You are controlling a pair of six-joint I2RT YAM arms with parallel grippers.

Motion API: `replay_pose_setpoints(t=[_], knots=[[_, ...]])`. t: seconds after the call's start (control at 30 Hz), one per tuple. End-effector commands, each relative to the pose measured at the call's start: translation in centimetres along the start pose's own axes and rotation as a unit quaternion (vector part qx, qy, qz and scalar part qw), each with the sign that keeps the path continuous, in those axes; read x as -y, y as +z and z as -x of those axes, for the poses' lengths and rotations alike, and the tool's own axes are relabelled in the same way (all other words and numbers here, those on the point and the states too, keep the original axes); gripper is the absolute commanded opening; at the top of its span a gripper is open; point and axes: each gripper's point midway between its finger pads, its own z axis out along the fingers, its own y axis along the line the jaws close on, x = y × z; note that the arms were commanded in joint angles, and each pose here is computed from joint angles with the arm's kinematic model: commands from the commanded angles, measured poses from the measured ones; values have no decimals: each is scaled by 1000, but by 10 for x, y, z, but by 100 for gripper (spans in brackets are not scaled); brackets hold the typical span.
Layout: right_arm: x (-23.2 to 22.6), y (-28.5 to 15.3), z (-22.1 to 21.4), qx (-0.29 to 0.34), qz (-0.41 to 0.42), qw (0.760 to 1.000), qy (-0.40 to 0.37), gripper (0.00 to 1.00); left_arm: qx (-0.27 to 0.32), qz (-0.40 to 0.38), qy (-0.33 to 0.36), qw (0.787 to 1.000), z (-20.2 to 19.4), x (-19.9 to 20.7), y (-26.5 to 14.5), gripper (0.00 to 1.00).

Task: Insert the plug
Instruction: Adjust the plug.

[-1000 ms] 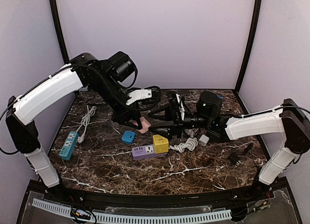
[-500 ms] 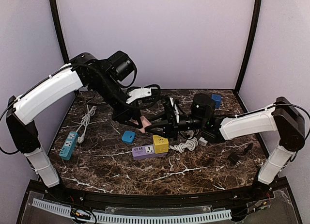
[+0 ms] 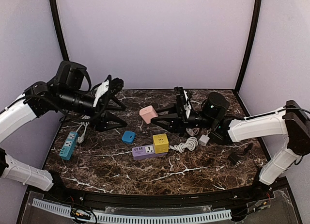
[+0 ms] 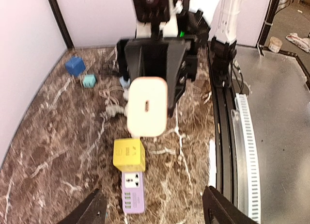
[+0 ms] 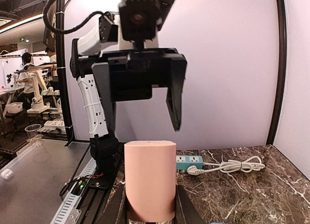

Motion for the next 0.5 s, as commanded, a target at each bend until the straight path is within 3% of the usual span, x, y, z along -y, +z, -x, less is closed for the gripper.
replay_pose_setpoints(t=[0.0, 0.17, 0.47], knots=[[-5, -3, 18, 32, -4, 999, -18, 0, 160, 12, 63, 985, 51, 5, -12, 69], [-5, -4, 23, 43, -5, 999, -24, 0, 184, -18, 12, 983, 54, 0, 10, 69], [1, -1, 20, 42, -15, 999, -12, 0, 198, -34, -4, 980, 55, -4, 24, 62]])
